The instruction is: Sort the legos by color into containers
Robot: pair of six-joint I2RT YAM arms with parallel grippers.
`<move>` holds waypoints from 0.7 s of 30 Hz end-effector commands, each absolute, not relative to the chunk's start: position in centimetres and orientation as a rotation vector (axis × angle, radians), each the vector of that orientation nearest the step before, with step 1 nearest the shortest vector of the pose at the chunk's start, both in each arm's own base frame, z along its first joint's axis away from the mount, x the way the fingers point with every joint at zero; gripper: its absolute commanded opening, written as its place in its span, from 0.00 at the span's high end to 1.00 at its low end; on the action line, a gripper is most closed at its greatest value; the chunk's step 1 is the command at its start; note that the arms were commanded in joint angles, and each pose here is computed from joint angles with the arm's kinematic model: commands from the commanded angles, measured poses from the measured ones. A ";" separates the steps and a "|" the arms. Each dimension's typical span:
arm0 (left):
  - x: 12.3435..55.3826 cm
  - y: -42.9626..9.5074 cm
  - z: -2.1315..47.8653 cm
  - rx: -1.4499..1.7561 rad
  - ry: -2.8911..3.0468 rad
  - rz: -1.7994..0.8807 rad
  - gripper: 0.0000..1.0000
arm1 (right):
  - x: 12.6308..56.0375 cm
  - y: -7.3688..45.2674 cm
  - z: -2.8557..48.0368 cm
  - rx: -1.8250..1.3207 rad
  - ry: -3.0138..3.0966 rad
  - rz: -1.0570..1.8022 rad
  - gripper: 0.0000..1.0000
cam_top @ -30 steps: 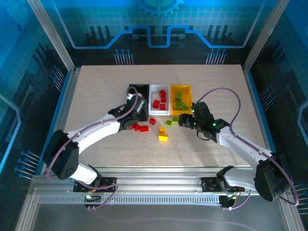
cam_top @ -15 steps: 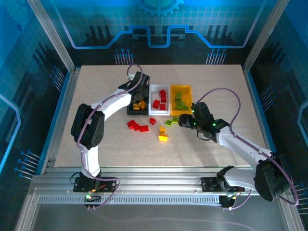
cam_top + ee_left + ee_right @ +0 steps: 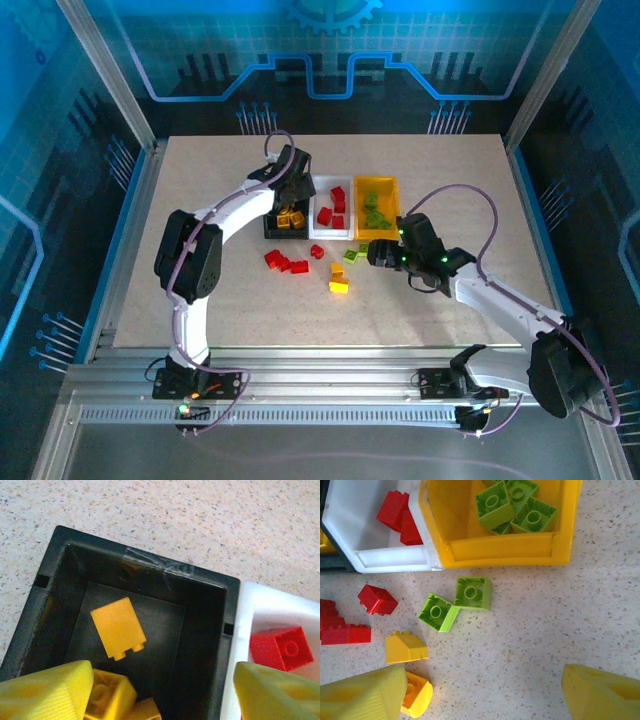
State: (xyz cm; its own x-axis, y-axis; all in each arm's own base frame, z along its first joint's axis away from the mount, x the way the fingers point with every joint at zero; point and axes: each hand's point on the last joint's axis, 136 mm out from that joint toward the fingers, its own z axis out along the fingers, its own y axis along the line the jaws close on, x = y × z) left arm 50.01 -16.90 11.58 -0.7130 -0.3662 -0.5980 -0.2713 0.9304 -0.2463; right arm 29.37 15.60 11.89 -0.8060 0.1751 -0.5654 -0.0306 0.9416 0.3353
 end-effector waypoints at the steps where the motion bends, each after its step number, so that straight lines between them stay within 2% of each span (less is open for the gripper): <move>1: 48.4 -18.1 16.4 -0.439 2.337 -0.357 0.15 | 29.1 17.5 11.7 0.030 2.481 0.496 0.16; 4: 46.1 -19.1 18.0 -0.410 2.308 -0.439 0.02 | 28.7 19.5 11.2 -0.038 2.494 0.509 0.14; 5: 45.1 -19.4 18.4 -0.396 2.304 -0.462 0.01 | 28.6 20.2 11.0 -0.062 2.499 0.509 0.13; 14: 34.3 -20.6 17.4 -0.309 2.313 -0.593 0.01 | 28.1 25.0 7.2 -0.169 2.598 0.422 0.10; 21: 28.2 -18.1 14.2 -0.324 2.376 -0.569 0.01 | 27.7 28.0 5.5 -0.242 2.652 0.378 0.10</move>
